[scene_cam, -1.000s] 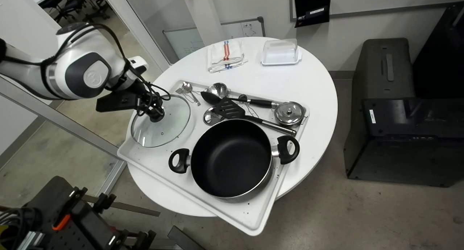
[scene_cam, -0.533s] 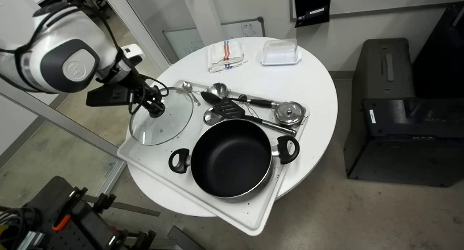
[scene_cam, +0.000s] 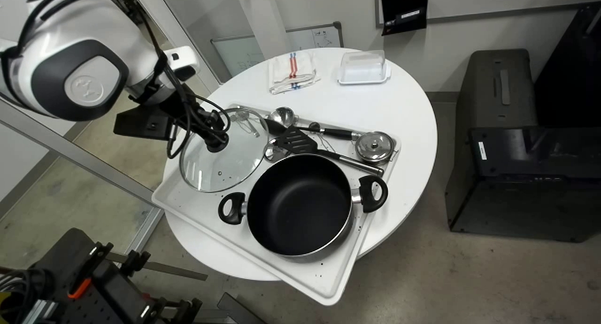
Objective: Pick up the lid and cover the pot
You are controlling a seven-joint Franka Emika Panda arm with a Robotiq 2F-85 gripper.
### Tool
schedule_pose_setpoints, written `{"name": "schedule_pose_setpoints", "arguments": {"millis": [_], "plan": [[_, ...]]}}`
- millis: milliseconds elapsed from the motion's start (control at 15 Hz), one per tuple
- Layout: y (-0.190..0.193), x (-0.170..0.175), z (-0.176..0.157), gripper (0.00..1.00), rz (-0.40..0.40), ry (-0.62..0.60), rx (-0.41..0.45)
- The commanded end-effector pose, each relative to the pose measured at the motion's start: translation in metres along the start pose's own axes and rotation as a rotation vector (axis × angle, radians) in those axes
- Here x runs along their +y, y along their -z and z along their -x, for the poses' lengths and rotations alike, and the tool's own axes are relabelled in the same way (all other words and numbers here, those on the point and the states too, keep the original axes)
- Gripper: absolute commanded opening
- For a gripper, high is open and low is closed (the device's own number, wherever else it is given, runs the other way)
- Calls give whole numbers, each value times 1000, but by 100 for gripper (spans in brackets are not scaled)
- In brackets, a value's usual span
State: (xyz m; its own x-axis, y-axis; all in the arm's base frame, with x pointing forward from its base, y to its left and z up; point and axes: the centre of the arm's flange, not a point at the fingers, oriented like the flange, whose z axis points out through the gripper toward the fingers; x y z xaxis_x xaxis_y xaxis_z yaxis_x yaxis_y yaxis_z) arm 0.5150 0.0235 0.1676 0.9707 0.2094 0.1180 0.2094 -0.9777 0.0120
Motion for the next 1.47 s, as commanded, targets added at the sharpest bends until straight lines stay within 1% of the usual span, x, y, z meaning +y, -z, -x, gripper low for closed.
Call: {"name": "schedule_pose_setpoints", "arguments": {"millis": [0, 400, 600, 1000, 1400], "plan": [[18, 35, 11, 25, 40, -78, 29], [15, 97, 32, 25, 118, -198, 8], [14, 124, 42, 25, 139, -251, 4], [7, 149, 53, 25, 153, -313, -9], [-9, 168, 60, 25, 155, -354, 6]]}}
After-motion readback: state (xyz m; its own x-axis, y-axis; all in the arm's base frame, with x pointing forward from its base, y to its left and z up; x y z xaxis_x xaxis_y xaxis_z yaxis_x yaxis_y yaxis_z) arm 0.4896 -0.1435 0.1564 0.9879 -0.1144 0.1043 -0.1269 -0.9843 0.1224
